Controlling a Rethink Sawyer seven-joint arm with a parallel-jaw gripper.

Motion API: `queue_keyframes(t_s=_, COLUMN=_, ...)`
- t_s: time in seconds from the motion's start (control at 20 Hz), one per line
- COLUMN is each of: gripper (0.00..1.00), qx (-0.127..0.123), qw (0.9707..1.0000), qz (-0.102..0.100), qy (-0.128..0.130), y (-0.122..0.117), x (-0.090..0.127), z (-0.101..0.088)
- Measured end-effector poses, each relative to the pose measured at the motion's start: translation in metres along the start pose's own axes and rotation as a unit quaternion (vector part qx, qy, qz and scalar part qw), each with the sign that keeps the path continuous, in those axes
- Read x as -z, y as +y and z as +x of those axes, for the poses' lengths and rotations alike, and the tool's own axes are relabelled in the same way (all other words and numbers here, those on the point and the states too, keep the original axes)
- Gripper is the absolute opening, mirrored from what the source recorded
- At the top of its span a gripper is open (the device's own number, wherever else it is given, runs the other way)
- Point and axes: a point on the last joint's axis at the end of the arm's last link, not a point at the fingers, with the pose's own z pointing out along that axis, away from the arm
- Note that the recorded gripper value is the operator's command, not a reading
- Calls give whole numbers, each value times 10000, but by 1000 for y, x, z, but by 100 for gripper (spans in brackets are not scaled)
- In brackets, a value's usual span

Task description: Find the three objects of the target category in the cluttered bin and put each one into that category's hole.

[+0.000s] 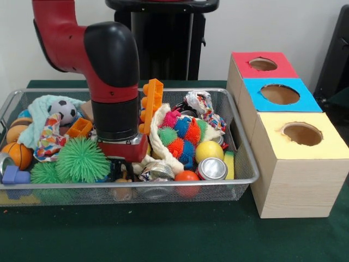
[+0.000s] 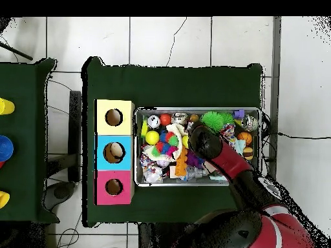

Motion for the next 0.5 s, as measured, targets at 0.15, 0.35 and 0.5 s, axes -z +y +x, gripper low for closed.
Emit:
queue_keyframes(t_s=0.15, gripper=0, qx=56, qw=10000, qz=5, qy=-11, y=0, x=0, z=0)
queue_keyframes(t_s=0.35, gripper=0, qx=166, qw=9999, qz=40, qy=-3, y=2, x=1, z=0)
queue_keyframes(t_s=0.5, gripper=0, qx=288, qw=9995, qz=78, qy=89, y=7, x=5, z=-2)
